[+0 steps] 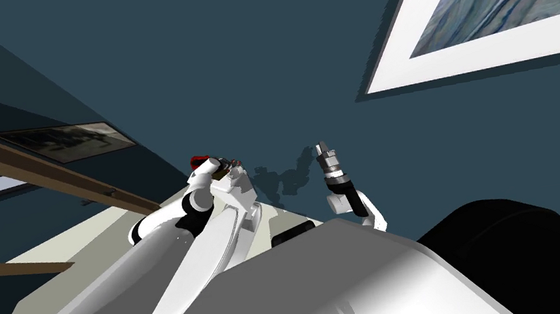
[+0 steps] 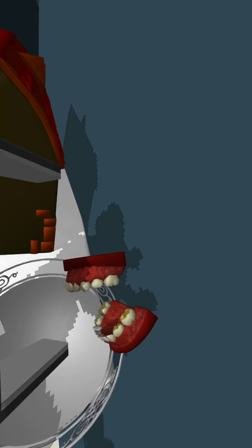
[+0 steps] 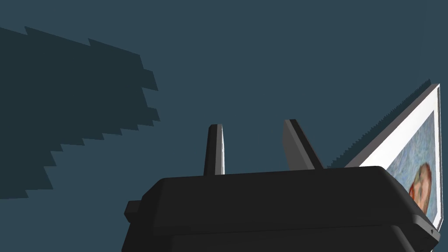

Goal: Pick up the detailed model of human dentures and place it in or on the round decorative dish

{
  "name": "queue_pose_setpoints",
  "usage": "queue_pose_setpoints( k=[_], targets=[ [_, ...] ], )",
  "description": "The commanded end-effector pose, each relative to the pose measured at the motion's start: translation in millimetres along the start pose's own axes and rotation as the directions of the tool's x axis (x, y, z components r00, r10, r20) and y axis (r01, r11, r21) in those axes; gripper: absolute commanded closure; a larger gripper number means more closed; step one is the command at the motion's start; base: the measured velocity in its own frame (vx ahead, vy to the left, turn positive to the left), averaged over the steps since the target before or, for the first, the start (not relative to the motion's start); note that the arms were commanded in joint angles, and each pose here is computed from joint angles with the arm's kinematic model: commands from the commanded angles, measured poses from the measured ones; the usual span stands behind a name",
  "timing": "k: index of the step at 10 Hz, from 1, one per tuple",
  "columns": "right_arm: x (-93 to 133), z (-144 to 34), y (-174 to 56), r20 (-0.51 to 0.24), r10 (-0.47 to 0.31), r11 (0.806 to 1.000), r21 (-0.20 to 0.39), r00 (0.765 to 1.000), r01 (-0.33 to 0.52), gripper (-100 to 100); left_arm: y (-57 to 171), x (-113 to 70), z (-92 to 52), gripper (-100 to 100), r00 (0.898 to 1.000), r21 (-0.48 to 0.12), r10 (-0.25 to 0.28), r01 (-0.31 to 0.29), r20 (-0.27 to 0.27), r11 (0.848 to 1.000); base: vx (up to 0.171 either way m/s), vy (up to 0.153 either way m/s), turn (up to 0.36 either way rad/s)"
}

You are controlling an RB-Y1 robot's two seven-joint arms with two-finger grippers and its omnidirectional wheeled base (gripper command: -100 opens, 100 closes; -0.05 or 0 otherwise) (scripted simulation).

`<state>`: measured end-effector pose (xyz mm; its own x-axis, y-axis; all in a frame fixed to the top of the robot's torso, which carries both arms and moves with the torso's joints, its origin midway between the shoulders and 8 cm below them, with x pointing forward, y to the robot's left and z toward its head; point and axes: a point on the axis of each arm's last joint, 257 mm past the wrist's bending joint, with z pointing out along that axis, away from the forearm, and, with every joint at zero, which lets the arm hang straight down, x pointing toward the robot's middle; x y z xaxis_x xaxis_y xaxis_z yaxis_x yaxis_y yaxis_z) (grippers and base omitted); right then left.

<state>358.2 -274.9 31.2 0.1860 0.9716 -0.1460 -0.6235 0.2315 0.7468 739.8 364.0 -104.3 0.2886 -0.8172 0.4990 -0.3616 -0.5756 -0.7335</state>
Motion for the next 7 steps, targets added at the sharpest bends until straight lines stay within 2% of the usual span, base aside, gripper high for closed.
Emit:
queue_pose_setpoints(
  k=[1,2,3,4,5,7],
  targets=[
    [0.0,0.0,0.0,0.0,0.0,1.0,0.0,1.0,0.0,0,1.9,4.1,0.9,-100,1.0,-0.001,-0.022,0.022,0.005,1.0,-0.04,0.09,-0.086],
    [0.0,0.0,0.0,0.0,0.0,1.0,0.0,1.0,0.0,0,3.2,14.2,1.5,-100,1.0,-0.003,0.012,-0.012,0.018,1.0,-0.048,0.114,-0.105],
    [0.0,0.0,0.0,0.0,0.0,1.0,0.0,1.0,0.0,0,0.9,15.4,0.9,-100,1.0,0.002,-0.024,0.024,0.015,1.0,-0.031,0.092,-0.066],
    [0.0,0.0,-0.1,0.0,0.0,1.0,0.0,1.0,0.0,0,3.2,14.2,1.5,-100,0.999,-0.002,-0.031,0.031,0.018,1.0,-0.005,0.039,0.008],
    [0.0,-0.1,-0.1,0.0,0.0,1.0,0.0,1.0,0.0,0,3.7,23.6,1.6,-100,0.999,-0.001,-0.008,0.008,0.031,1.0,-0.015,0.068,-0.109],
    [0.0,0.0,0.0,0.0,0.0,1.0,0.0,1.0,0.0,0,3.7,23.6,1.6,-100,0.999,0.0,-0.039,0.039,0.031,0.999,-0.02,0.055,-0.034]
  ],
)
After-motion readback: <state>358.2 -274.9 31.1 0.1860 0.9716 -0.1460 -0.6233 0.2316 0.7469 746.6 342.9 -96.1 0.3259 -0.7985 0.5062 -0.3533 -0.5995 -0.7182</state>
